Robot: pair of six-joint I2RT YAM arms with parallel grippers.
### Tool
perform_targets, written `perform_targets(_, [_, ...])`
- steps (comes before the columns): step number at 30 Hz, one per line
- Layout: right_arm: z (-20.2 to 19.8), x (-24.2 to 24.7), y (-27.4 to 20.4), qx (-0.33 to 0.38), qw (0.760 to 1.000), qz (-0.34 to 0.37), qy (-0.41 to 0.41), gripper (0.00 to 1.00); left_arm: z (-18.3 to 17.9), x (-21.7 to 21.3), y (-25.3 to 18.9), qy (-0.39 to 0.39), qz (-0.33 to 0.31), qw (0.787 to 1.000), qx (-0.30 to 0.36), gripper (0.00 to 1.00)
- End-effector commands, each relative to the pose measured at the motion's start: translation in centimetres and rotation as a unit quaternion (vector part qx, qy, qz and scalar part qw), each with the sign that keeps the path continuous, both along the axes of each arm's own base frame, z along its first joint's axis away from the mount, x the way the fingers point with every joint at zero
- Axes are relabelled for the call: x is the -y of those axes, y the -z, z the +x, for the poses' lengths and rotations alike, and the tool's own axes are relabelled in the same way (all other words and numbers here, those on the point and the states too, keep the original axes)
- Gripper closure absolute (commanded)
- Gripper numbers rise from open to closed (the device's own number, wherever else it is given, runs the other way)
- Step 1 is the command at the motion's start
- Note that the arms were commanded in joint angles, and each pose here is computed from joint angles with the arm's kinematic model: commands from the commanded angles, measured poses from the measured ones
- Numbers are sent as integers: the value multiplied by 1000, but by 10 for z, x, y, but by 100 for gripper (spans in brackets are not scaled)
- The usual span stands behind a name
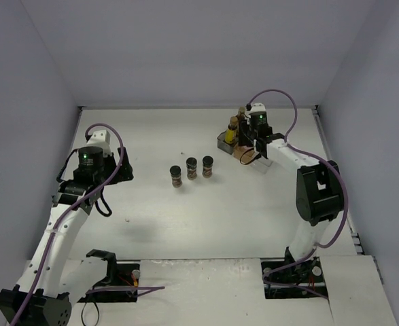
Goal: Organize the condiment bottles
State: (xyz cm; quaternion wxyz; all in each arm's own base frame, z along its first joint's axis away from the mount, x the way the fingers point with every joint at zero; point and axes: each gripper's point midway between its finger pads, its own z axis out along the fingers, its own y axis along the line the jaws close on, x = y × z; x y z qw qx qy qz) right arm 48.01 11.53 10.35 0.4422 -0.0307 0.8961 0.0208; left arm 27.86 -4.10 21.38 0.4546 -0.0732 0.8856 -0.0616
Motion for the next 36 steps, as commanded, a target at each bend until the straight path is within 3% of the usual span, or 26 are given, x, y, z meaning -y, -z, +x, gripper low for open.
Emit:
perform_targets(1, [14,-4,-19,40,999,21,2,81,9,0,-14,-6,-9,1000,26,14])
perform_targets(4, [13,-5,-19,40,999,21,-1,36,9,0,-13,-6,-9,1000,25,14])
perform_targets(6, [12,-5,-24,42,999,21,-3,20,9,-1,-13,-7,-9,1000,25,14])
perform_targets(10, [9,-7,-52,65,997,25,-10,10,9,-1,-14,-7,-10,1000,27,14])
perform_targets(15, [-12,-30,-83,88,995,30,-46,9,9,-1,-14,-7,-10,1000,27,14])
perform_targets(19, [-47,-78,-105,107,983,54,-140,14,9,-1,-14,-7,-10,1000,27,14])
perform_targets(26, [-88,-136,-86,80,961,84,-251,18,9,-1,-13,-7,-9,1000,25,14])
perform_targets(36, [-92,-164,-44,34,956,85,-278,18,9,-1,-13,-7,-9,1000,25,14])
